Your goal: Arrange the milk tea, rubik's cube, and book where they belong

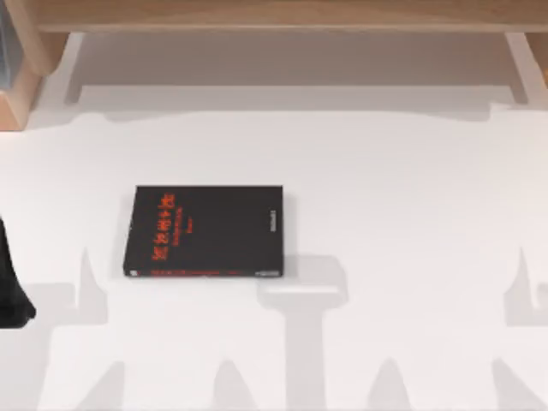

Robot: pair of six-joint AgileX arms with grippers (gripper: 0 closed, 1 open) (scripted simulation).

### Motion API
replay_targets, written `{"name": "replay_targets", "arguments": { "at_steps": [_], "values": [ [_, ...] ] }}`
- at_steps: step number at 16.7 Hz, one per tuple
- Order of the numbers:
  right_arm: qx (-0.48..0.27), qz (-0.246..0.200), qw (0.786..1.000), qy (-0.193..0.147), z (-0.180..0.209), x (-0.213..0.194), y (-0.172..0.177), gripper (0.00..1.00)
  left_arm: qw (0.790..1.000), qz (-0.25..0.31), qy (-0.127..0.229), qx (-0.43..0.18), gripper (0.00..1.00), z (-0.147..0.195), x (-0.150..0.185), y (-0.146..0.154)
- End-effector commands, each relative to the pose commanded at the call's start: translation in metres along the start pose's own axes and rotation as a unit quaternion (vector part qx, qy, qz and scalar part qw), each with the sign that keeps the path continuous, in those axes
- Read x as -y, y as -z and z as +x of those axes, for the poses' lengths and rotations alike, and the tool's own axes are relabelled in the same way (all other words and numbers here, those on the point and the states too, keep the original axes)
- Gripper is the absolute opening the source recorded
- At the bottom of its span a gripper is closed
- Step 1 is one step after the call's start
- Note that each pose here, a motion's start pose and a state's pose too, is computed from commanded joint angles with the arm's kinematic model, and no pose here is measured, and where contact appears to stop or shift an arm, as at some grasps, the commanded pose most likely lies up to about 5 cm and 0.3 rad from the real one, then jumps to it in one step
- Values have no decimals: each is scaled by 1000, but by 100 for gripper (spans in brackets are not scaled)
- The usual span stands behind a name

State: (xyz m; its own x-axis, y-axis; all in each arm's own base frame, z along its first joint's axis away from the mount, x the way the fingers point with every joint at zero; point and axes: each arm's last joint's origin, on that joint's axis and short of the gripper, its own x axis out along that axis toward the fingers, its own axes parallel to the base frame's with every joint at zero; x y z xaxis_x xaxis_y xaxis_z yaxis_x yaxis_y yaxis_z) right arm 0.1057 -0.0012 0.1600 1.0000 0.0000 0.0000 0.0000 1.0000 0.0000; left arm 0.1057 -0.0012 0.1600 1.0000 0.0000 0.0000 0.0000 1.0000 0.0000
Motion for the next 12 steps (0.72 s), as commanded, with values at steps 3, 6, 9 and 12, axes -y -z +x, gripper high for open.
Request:
{"name": "replay_targets", "arguments": {
  "at_steps": [3, 6, 9, 12],
  "values": [
    [0, 0, 1000, 0, 0, 0, 0, 100, 1000, 0, 0, 0, 100, 0, 0, 0],
    [0, 0, 1000, 0, 0, 0, 0, 100, 1000, 0, 0, 7, 100, 0, -1, -9],
    [0, 0, 1000, 0, 0, 0, 0, 100, 1000, -1, 2, 29, 100, 4, -3, -44],
    [0, 0, 1000, 0, 0, 0, 0, 100, 999, -1, 3, 43, 100, 22, -9, -89]
  ]
}}
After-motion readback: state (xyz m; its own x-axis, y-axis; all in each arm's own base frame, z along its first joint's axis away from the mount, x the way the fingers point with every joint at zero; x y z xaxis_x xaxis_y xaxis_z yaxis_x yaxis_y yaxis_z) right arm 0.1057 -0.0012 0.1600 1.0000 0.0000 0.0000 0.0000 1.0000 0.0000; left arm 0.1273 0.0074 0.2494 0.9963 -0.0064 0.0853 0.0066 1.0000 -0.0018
